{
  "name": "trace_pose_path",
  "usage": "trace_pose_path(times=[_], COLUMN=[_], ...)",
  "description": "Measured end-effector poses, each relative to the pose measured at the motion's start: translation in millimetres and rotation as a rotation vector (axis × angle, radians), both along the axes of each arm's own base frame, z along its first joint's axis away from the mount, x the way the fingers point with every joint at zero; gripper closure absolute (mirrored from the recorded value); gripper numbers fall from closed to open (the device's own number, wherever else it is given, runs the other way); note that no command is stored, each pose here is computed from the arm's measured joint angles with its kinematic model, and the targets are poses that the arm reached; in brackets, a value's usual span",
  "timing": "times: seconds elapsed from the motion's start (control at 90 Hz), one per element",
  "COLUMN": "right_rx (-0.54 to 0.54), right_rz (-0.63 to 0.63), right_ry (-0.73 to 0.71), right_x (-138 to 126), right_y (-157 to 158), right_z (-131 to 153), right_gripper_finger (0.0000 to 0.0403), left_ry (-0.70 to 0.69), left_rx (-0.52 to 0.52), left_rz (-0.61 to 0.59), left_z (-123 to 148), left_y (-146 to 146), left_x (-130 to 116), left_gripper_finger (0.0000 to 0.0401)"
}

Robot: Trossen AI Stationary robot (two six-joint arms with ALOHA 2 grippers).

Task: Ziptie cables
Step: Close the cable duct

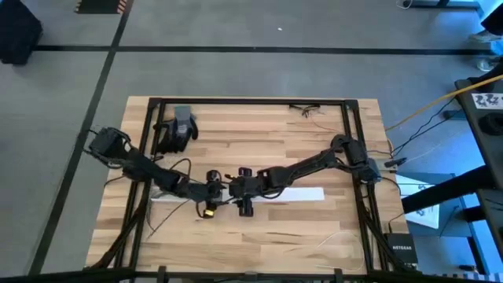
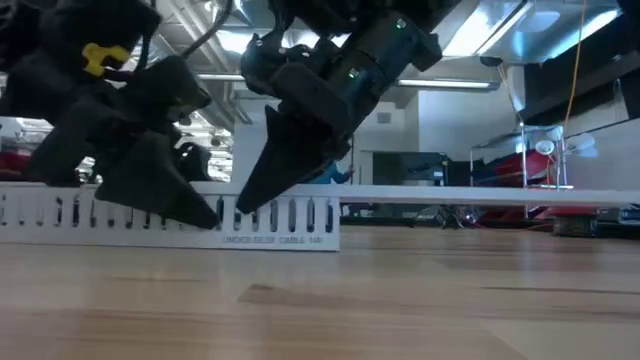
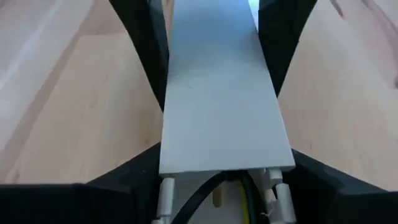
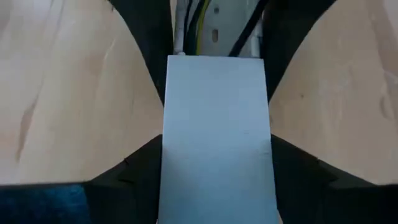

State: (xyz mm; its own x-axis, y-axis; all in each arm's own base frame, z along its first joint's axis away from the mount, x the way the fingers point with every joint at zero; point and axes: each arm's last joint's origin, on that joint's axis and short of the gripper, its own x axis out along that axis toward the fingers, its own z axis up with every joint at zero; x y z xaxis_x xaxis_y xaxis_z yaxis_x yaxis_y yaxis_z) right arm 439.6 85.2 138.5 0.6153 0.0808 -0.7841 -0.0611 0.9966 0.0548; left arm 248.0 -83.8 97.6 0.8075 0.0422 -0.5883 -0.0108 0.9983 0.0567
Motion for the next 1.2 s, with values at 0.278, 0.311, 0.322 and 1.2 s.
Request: trace_pose_path(times=[0.278, 0.311, 0.322, 1.2], right_rx=[-0.021, -0.020, -0.020, -0.060], right_rz=[-0.027, -0.029, -0.030, -0.061], right_ry=[0.003, 0.002, 0.002, 0.042], right_x=[-1, -1, -1, -4], right_y=[0, 0, 0, -3], right_z=[0, 0, 0, -1], right_gripper_finger=[0.0174, 0.0174, 0.0174, 0.0174], left_ry=[-0.007, -0.008, -0.008, 0.126], left_rx=[0.011, 0.008, 0.007, 0.055], left_rz=[-0.015, -0.013, -0.012, -0.022], left_z=[7, 8, 8, 65], left_y=[-1, 0, 0, 12], left_x=[12, 14, 15, 20], left_gripper_finger=[0.0164, 0.0164, 0.0164, 0.0089])
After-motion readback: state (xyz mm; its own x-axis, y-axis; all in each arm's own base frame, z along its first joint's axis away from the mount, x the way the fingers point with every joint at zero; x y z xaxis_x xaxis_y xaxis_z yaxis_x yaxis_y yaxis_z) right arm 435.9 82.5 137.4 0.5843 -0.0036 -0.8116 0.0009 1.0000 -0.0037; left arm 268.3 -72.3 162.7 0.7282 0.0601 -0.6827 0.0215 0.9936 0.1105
